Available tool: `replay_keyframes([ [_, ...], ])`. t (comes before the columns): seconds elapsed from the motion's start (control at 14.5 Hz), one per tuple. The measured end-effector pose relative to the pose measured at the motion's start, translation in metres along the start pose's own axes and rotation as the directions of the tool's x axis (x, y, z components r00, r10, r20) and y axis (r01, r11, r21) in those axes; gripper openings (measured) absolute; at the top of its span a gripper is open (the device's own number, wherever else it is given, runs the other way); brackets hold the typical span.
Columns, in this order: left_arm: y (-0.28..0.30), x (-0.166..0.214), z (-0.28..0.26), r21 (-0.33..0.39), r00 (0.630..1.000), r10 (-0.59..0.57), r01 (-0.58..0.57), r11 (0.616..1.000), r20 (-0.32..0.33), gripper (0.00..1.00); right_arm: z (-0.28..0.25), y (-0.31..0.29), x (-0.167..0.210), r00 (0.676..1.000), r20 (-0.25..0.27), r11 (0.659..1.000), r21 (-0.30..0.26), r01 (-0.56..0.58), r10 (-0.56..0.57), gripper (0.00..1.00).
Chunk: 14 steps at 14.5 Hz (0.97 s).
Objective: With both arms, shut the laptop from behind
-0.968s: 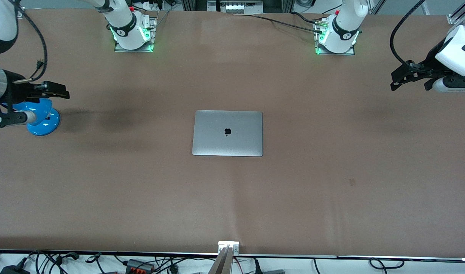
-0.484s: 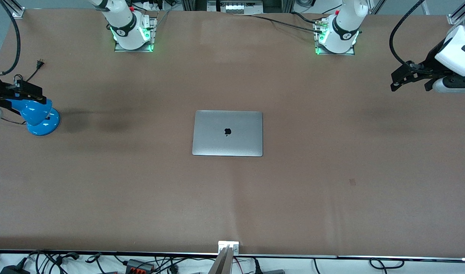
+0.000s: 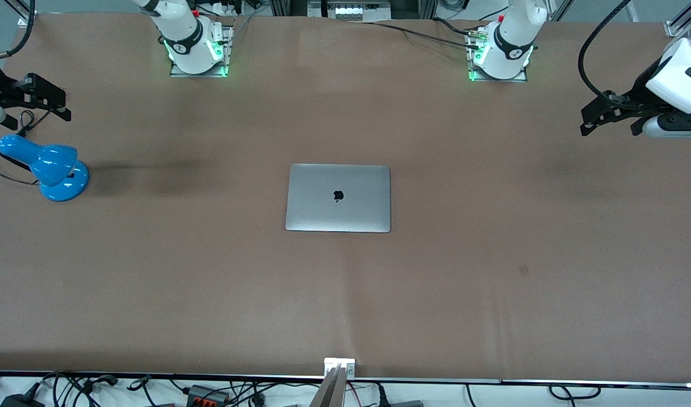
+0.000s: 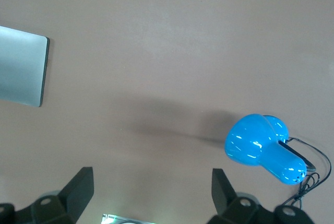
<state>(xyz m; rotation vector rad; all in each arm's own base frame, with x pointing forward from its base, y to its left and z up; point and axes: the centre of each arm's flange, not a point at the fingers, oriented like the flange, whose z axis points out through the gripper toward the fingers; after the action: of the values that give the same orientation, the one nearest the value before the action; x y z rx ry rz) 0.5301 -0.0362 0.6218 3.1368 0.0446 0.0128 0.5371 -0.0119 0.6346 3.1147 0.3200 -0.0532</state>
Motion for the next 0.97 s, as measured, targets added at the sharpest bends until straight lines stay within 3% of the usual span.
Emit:
replay_keyframes([
  [0.97, 0.003, 0.0, 0.0, 0.0, 1.0, 0.007, -0.007, 1.0, -0.001, 1.0, 0.021, 0.045, 0.009, 0.997, -0.014, 0.997, -0.021, -0.076, 0.075, 1.0],
])
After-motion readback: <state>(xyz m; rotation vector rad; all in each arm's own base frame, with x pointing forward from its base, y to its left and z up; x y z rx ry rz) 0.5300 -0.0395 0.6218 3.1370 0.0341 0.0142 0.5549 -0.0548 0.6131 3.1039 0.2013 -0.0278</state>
